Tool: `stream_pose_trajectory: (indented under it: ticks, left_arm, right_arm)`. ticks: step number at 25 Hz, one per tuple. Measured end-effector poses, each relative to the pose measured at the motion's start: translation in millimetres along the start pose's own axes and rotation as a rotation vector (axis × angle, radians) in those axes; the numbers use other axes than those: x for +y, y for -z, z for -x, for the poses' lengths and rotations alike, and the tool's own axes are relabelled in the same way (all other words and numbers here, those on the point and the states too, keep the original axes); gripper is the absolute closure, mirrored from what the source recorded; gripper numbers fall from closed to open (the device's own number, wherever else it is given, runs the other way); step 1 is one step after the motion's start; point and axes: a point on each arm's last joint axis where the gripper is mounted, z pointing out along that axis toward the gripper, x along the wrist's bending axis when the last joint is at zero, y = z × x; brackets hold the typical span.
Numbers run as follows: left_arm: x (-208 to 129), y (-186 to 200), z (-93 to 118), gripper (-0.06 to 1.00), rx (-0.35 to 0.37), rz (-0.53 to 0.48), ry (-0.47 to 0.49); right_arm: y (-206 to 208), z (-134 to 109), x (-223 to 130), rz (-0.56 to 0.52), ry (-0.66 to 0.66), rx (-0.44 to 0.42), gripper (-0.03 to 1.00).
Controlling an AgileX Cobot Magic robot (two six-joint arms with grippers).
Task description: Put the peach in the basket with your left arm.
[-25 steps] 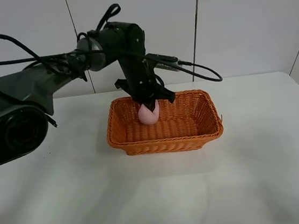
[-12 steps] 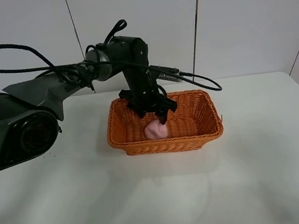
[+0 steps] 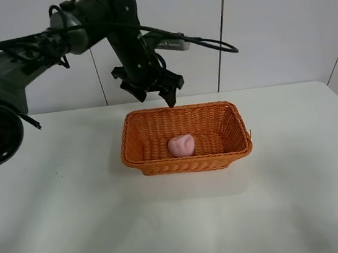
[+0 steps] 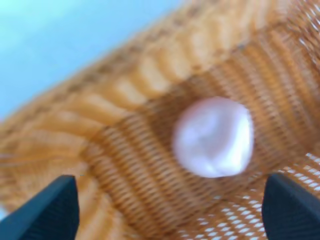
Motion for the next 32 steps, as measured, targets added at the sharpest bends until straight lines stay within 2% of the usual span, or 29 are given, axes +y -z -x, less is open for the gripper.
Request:
stream_pose_trajectory:
  ticks: [5,13,15,19,23,27,32]
  left_arm:
    - [-4.2,-1.0,-56.9,0.10,0.058,-0.019,0.079]
    - [-33.0,-1.3,-176.7,0.10,0.154,-0.050,0.298]
    - [-42.7,3.7,-201.1,0.10,0.166,-0.059,0.351]
    - [-57.4,11.4,-234.4,0.10,0.158,-0.055,0.437]
    - [-66.6,15.8,-246.4,0.10,0.146,-0.058,0.477]
    - [-76.0,25.8,-238.5,0.10,0.132,-0.079,0.485]
    - [-91.0,57.9,-223.4,0.10,0.141,-0.078,0.482]
  right_arm:
    - [0.0,0.0,0.0,0.000,0.000,0.000,0.27]
    - [0.0,0.0,0.0,0.000,0.000,0.000,0.27]
    - [0.0,0.0,0.0,0.000,0.000,0.000,0.27]
    - [0.0,0.0,0.0,0.000,0.000,0.000,0.27]
    - [0.0,0.0,0.0,0.000,0.000,0.000,0.27]
    - [0.0,0.0,0.0,0.000,0.000,0.000,0.27]
    - [0.0,0.0,0.0,0.000,0.000,0.000,0.27]
